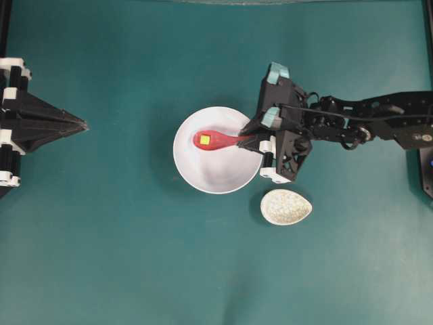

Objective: Scoop the yellow hexagonal prism block from the bowl with a spoon using the right arm.
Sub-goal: 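Lift the spoon with the yellow block up out of the bowl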

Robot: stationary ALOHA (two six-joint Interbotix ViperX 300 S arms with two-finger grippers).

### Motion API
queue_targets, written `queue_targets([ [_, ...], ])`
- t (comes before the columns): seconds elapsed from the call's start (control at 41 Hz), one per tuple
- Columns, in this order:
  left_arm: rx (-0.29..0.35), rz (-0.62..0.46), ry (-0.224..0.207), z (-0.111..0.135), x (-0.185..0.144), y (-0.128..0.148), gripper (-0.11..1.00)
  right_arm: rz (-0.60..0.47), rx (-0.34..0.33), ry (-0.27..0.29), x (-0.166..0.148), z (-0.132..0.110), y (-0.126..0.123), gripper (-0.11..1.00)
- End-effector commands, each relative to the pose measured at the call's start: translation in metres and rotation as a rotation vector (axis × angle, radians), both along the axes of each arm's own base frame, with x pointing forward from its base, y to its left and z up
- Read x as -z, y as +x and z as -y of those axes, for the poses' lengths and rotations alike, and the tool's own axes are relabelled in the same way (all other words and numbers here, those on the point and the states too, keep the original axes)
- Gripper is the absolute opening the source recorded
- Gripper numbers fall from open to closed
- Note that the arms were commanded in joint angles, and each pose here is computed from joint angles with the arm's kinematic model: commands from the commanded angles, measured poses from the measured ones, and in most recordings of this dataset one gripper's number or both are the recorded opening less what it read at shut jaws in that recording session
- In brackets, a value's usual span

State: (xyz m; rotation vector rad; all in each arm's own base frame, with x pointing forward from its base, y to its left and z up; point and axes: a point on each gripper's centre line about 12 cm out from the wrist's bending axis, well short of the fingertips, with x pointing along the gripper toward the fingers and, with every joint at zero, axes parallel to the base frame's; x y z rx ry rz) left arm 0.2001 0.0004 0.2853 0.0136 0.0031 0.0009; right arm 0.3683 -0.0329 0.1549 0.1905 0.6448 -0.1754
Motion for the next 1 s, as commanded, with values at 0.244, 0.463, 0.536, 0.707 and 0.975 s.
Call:
queue_targets([
  [0.244, 0.001, 0.015, 0.003, 0.000, -0.007, 0.002, 0.00, 0.060, -0.009, 0.029, -0.015, -0.017, -0.002, 0.24],
  [0.463, 0.001, 0.014, 0.002, 0.000, -0.006, 0.002, 0.00, 0.075, -0.014, 0.029, -0.018, -0.019, -0.001, 0.24],
  [0.536, 0.001, 0.015, 0.000, 0.000, -0.007, 0.002, 0.00, 0.087, -0.014, 0.028, -0.023, -0.019, -0.001, 0.24],
  [0.707, 0.001, 0.015, -0.003, 0.000, -0.007, 0.002, 0.00, 0.124, -0.016, 0.028, -0.036, -0.020, -0.005, 0.24],
  [0.975, 0.001, 0.017, -0.006, 0.000, -0.007, 0.002, 0.00, 0.210, -0.023, 0.021, -0.069, -0.020, -0.017, 0.24],
])
